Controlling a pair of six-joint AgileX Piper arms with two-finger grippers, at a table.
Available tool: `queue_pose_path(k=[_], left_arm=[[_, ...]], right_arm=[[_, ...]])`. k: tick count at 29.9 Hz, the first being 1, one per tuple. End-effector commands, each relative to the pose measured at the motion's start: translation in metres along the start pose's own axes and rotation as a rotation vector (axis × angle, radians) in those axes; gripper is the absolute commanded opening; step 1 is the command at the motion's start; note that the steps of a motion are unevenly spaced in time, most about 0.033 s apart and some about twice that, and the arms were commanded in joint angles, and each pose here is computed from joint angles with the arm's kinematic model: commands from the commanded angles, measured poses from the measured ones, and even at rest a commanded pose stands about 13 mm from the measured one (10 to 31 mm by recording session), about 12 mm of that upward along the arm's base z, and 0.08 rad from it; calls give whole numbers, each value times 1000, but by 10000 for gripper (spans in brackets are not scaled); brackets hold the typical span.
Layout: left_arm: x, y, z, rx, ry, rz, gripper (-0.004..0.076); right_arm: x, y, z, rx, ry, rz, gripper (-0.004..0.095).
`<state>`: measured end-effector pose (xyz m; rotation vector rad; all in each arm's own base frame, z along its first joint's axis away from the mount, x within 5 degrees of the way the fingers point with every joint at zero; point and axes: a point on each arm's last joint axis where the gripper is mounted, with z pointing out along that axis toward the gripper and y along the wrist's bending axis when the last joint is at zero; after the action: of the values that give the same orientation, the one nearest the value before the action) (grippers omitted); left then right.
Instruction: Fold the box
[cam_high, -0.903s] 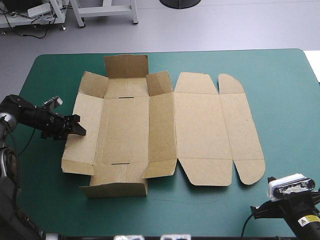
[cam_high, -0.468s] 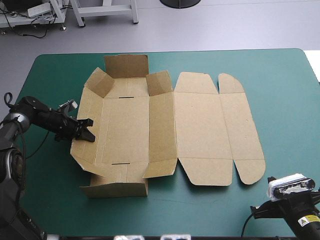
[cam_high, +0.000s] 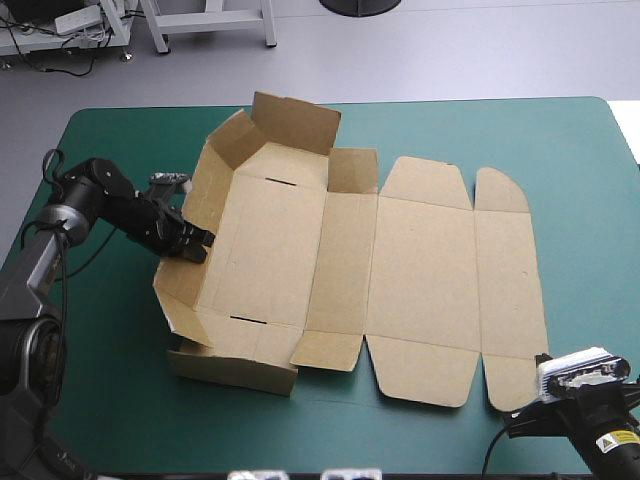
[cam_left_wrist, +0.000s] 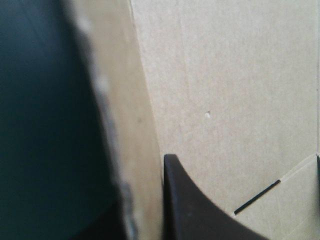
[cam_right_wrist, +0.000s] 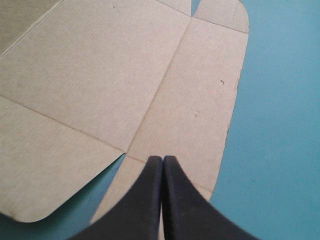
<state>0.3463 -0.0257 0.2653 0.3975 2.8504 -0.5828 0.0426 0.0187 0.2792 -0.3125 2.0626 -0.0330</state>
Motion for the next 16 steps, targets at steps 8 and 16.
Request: queue_pose_path(k=[8, 16], left_arm=[[-8, -109, -114, -249, -241, 421, -6], [7, -182, -114, -490, -216, 789, -6]], right_arm=[[-14, -1, -4, -5, -96, 34, -24], [-15, -1, -4, -6, -103, 35, -24]])
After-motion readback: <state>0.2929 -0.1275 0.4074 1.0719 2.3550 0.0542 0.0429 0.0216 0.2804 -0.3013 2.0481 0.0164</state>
